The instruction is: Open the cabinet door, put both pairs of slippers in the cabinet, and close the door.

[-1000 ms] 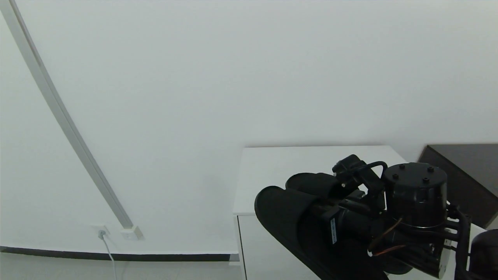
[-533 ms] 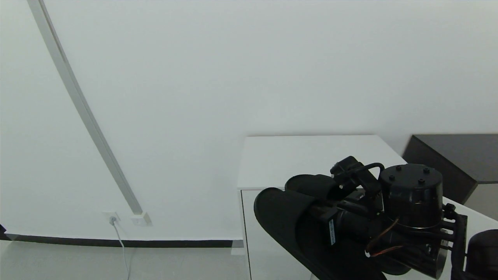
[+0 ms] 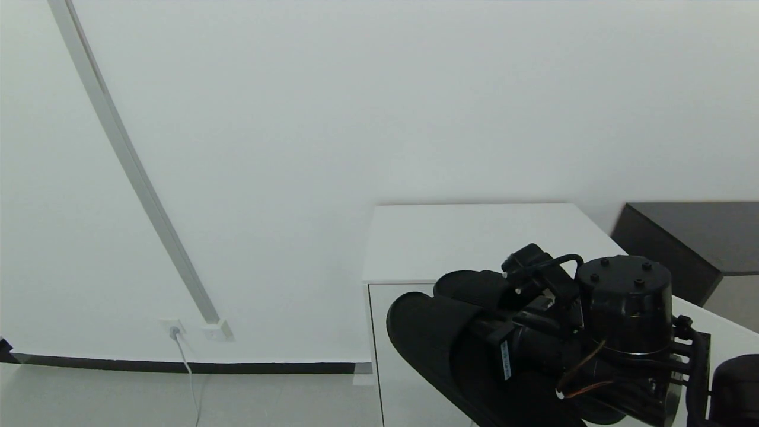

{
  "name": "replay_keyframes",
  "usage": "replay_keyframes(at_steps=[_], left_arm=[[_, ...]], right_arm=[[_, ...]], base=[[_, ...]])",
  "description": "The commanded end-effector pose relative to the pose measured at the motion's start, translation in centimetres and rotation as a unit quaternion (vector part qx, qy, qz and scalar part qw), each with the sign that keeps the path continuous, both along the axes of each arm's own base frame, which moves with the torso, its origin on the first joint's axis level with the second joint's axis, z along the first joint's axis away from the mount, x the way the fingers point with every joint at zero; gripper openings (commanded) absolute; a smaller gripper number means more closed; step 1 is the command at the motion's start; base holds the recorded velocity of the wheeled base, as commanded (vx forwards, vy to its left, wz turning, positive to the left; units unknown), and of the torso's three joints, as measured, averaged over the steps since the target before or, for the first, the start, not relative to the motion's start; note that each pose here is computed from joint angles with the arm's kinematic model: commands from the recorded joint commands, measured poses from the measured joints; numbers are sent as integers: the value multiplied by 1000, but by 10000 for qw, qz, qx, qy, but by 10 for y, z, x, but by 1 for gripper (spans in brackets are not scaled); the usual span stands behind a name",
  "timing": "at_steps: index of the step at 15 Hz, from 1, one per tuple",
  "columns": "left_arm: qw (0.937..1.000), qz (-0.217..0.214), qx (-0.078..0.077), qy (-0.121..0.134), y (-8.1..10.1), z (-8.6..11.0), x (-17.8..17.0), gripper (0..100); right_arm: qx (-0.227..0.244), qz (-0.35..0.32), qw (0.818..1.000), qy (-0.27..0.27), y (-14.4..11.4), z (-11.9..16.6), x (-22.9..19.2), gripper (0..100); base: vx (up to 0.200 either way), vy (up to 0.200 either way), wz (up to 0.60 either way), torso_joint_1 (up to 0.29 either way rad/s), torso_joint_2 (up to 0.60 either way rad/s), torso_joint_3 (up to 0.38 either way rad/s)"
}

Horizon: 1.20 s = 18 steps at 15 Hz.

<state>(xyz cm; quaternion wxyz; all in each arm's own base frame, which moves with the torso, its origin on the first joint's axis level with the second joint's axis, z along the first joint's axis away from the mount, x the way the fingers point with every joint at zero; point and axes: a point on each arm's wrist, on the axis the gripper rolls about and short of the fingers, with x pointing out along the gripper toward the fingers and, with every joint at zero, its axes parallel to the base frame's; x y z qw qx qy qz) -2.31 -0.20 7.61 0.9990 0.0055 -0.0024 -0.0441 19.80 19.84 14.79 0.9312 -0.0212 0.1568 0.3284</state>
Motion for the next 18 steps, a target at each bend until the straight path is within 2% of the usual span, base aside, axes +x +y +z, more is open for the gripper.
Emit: replay_keyframes(at_steps=[1,4,18], left_arm=[[10000,4,-1,6,0,0,0,0],[10000,4,-1,6,0,0,0,0],[10000,4,-1,6,0,0,0,0]], right_arm=[[-11,-2,10000,13,1,-1,1,0],[-11,-2,10000,13,1,-1,1,0],[-17,-2,10000,18,0,-2,0,0]], base=[[0,0,0,0,0,0],[0,0,0,0,0,0],[0,-200,0,5,1,3]])
